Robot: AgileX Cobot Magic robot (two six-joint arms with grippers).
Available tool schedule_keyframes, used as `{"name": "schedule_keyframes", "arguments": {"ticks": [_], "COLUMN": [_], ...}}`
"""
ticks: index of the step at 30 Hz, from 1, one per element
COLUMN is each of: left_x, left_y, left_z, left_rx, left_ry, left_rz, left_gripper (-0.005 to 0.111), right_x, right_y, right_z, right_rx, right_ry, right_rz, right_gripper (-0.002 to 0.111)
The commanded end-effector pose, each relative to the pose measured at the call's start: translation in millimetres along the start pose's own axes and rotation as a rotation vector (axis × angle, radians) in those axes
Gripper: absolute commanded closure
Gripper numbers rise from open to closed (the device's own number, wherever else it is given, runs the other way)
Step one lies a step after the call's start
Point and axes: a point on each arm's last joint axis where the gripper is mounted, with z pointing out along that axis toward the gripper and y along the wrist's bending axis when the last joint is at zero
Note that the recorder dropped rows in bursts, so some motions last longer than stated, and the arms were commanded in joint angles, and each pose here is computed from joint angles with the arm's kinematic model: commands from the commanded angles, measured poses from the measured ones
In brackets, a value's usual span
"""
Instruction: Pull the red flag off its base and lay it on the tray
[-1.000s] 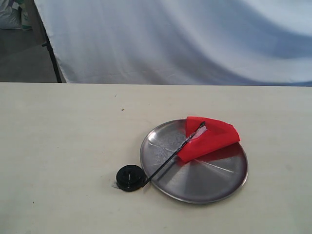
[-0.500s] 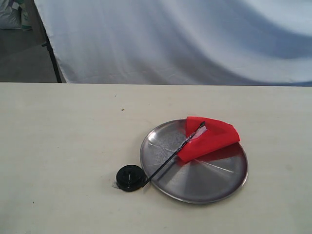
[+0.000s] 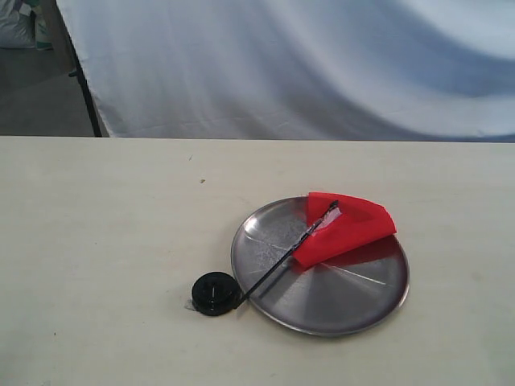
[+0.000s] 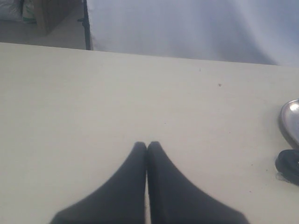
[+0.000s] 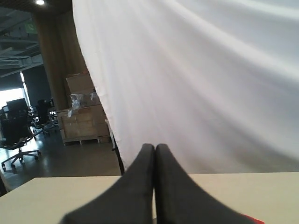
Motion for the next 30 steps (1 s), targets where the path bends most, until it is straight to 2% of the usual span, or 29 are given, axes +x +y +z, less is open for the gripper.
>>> {"name": "schedule_keyframes", "arguments": {"ticks": [1,11,13,15,21,25,30], "left_x": [0.5,0.5,0.5,0.5,0.5,0.5,0.5], "left_y": [0.0,0.0,0.0,0.0,0.0,0.0,0.0], "left_z": [0.1,0.1,0.1,0.1,0.1,0.1,0.1], "left_rx": [0.000,0.000,0.000,0.000,0.000,0.000,0.000], "left_ry": [-0.005,-0.005,-0.005,-0.005,-0.005,-0.005,-0.005], "left_rz": [-0.005,-0.005,-0.005,-0.005,-0.005,-0.005,-0.005], "left_gripper": [0.107,0.107,0.107,0.107,0.107,0.107,0.107], "right_x": [1.9,2.1,2.1,9.5,27.1,37.3,39.0], "right_y": [-2.3,-2.6,-6.5,-15.1,-13.6,-11.2,-15.8], "right_z": [-0.6,-0.6,-0.8,-2.3,-5.6,-9.4,-10.7], "right_rx": [0.026,0.029,0.073,0.167,0.081,0.004,0.062], "right_ry": [0.010,0.013,0.013,0.096,0.316,0.436,0.467], "right_rz": [0.000,-0.013,-0.018,-0.021,-0.295,-0.307,-0.381], "right_gripper": [0.109,0.109,0.109,0.109,0.109,0.109,0.109]}}
